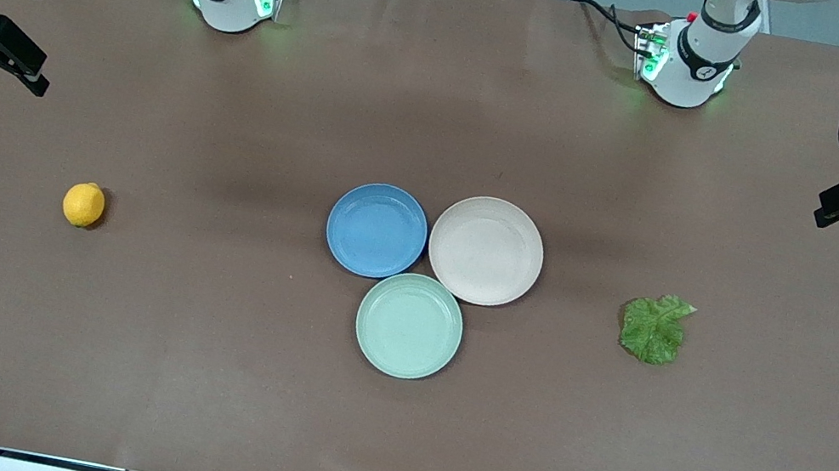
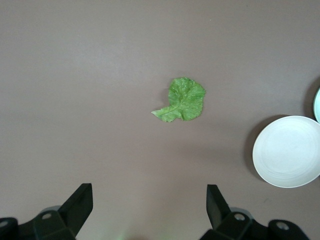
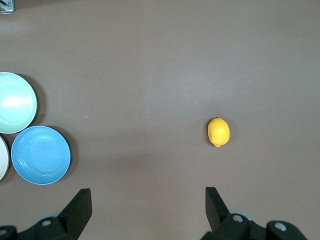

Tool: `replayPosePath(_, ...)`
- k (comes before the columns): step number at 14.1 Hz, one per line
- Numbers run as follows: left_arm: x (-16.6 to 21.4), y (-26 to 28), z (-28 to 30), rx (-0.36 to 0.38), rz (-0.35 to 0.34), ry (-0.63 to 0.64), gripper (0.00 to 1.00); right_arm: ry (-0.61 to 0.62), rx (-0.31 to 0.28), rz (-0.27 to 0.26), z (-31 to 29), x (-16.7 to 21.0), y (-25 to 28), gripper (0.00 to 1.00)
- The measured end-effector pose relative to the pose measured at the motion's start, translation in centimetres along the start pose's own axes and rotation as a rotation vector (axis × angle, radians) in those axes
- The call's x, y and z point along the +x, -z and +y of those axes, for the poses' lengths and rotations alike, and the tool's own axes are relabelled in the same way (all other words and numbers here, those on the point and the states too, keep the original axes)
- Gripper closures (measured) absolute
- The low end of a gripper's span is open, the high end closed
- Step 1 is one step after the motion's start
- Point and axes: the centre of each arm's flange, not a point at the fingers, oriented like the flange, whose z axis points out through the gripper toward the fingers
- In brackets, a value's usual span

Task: Pick lemon and lettuce from plates

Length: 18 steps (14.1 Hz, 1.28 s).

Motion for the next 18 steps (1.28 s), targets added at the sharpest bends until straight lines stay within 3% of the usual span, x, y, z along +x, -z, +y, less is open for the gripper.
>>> replayPosePath(15,-0.08,0.05,-0.24,-0.009,-0.002,0.005,0.00,-0.002,-0.020,0.001,0.29,0.02,0.03,0.00)
replayPosePath(18,-0.20,0.16,0.06,-0.009,0.001,-0.041,0.00,-0.002,-0.020,0.001,0.29,0.02,0.03,0.00)
